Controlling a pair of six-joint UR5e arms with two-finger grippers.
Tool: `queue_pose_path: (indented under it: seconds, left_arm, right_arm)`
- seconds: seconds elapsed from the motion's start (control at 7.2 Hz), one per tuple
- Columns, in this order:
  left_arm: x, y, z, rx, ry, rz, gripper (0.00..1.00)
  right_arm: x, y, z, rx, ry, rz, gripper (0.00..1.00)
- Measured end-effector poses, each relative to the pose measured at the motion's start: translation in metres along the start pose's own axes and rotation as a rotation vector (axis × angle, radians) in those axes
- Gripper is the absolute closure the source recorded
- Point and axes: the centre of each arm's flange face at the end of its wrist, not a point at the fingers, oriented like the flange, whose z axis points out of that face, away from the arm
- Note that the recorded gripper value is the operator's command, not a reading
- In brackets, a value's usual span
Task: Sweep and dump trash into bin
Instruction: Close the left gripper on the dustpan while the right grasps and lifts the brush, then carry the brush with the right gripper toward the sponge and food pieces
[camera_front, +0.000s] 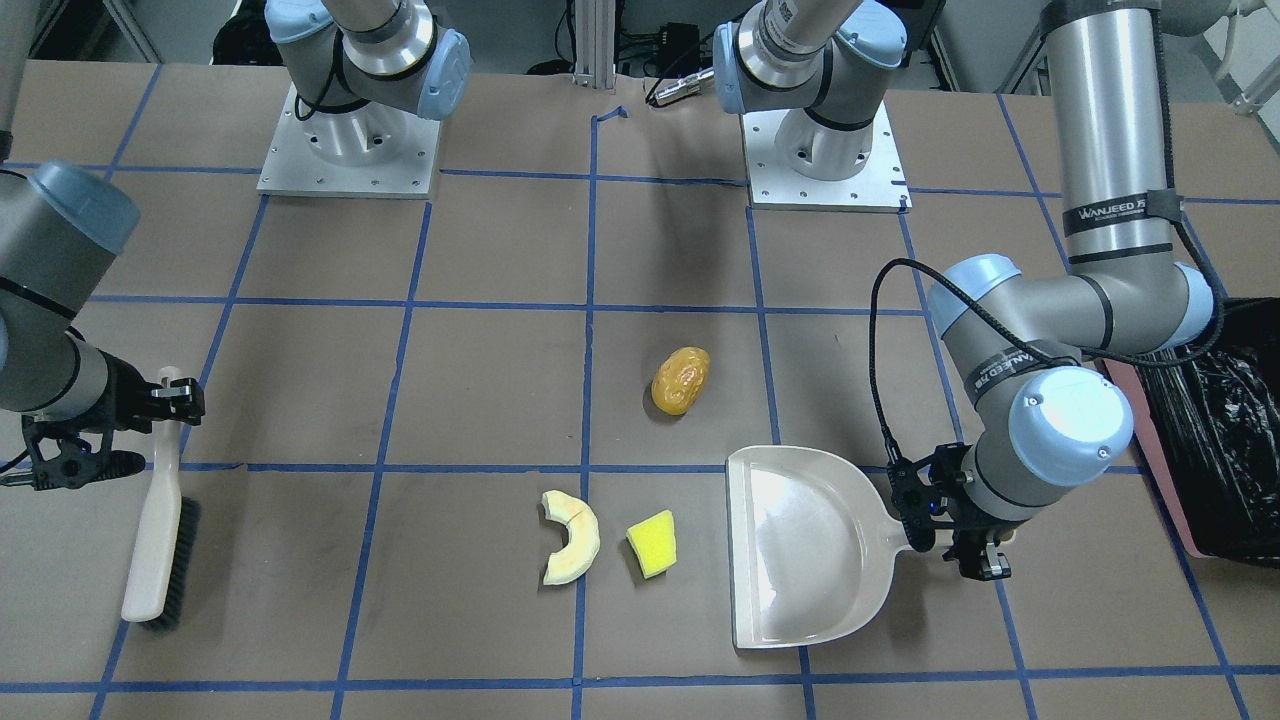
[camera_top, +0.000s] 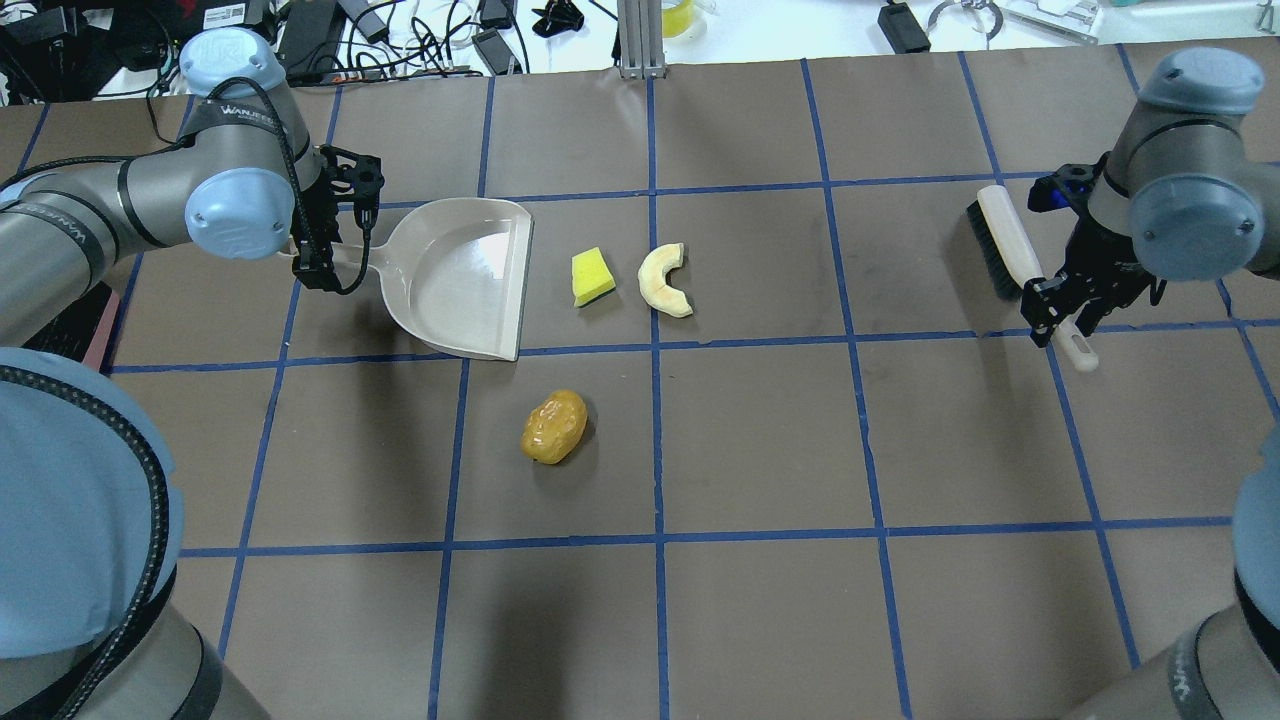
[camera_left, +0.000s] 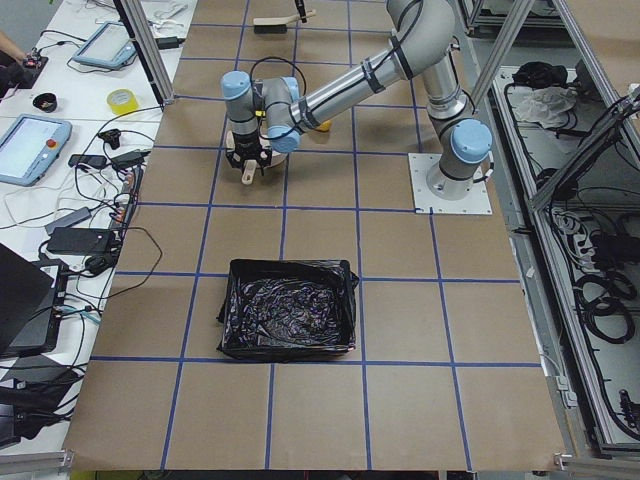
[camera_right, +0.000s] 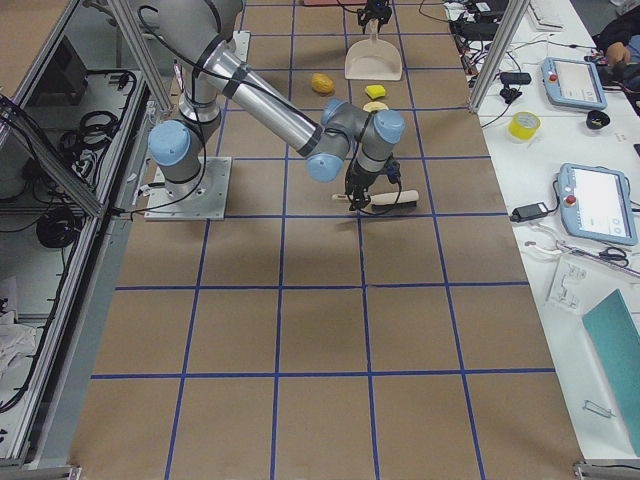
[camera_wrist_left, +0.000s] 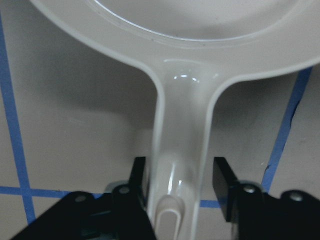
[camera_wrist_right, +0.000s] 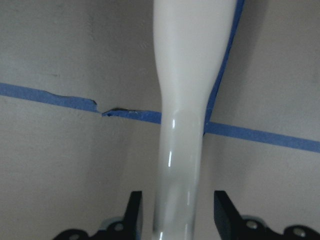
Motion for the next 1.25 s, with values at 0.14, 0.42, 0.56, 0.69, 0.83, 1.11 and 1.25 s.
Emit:
queue_pose_path:
  seconds: [0.14,0.42,0.56,0.69,0.83,1.11,1.25]
  left_arm:
    - [0.0,0.0,-0.001,0.0,-0.008,0.013,0.93]
    - [-0.001,0.001,-0.005,0.0,-0.018,0.036,1.0]
    - [0.0,0.0,-0.006,0.0,-0.021,0.043,1.0]
    - [0.0,-0.001,-0.008,0.0,-0.023,0.051,1.0]
    - [0.001,-0.002,-0.007,0.0,-0.021,0.061,1.0]
    - [0.003,-0.004,-0.004,0.002,-0.014,0.07,1.0]
    - [0.004,-0.004,-0.002,0.002,-0.011,0.072,1.0]
  right_arm:
    - [0.002,0.002,0.0,-0.009,-0.005,0.004,1.0]
    - [0.002,0.003,-0.001,-0.017,-0.013,0.005,1.0]
    - [0.003,0.003,-0.005,-0.014,-0.01,0.008,1.0]
    - [0.003,0.003,-0.009,-0.007,-0.007,0.01,1.0]
    - [0.0,0.0,-0.014,0.003,-0.007,0.013,1.0]
    - [-0.021,-0.009,-0.02,0.027,-0.025,0.011,1.0]
    - [-0.045,-0.017,-0.023,0.031,-0.026,0.015,1.0]
